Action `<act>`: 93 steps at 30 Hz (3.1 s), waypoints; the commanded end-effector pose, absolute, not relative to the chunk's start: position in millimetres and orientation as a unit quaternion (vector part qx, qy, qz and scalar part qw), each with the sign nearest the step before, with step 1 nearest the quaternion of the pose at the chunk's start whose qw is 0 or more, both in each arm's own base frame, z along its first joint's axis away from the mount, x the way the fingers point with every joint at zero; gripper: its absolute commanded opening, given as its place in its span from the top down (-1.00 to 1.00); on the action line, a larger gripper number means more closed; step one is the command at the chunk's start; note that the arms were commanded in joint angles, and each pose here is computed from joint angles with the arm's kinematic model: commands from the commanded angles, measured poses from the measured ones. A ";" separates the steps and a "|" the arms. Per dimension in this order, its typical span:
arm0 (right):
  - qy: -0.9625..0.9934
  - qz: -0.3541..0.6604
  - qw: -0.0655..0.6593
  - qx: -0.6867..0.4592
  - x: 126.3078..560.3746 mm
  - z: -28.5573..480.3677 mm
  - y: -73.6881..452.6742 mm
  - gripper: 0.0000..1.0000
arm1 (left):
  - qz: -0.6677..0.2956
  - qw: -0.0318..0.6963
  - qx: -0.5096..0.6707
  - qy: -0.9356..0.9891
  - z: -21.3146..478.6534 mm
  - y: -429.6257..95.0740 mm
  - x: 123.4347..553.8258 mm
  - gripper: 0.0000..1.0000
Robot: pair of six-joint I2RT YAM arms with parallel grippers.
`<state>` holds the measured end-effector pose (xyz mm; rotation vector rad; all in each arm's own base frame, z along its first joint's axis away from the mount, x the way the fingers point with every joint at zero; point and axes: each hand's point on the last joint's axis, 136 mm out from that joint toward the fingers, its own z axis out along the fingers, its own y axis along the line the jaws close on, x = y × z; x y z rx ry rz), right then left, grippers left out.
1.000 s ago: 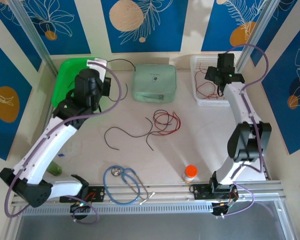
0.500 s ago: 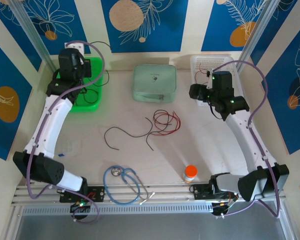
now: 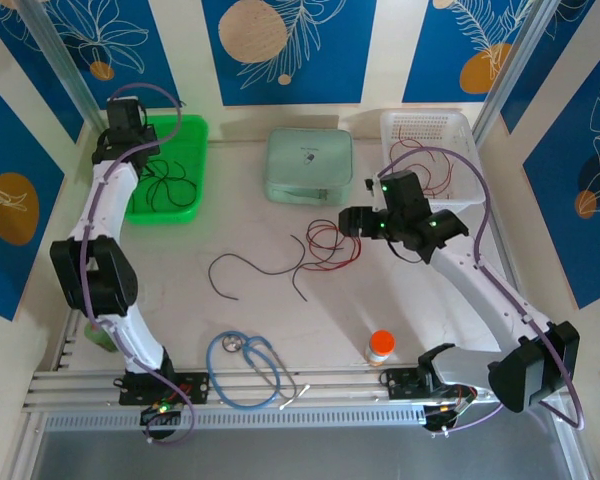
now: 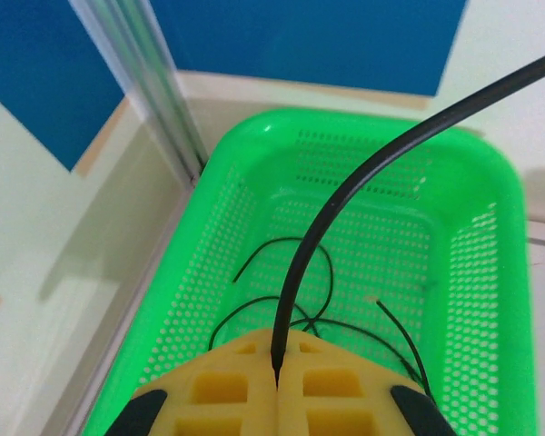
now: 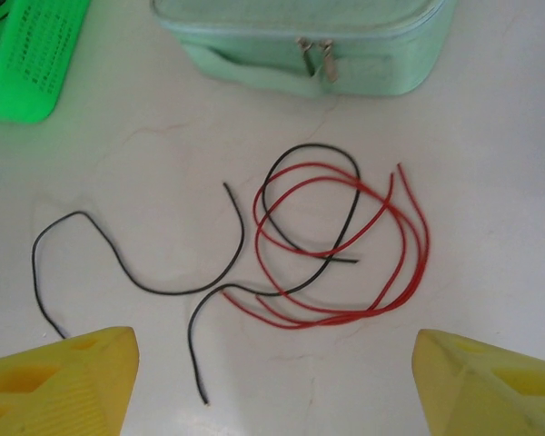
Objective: Untangle the cables
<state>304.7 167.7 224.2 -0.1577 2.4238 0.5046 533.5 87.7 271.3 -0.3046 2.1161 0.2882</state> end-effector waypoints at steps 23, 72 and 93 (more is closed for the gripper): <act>0.967 0.172 0.187 0.020 270.5 161.9 189.0 -0.58 | 0.037 0.300 -0.200 0.932 134.3 95.3 546.8 0.71; 0.980 0.085 0.132 -0.119 370.1 57.3 243.8 0.18 | -0.169 0.186 0.031 0.967 106.3 -214.8 300.4 0.05; 0.988 0.096 0.056 -0.106 351.9 15.0 253.6 0.26 | -0.081 0.161 0.105 0.978 21.1 -292.1 283.6 0.33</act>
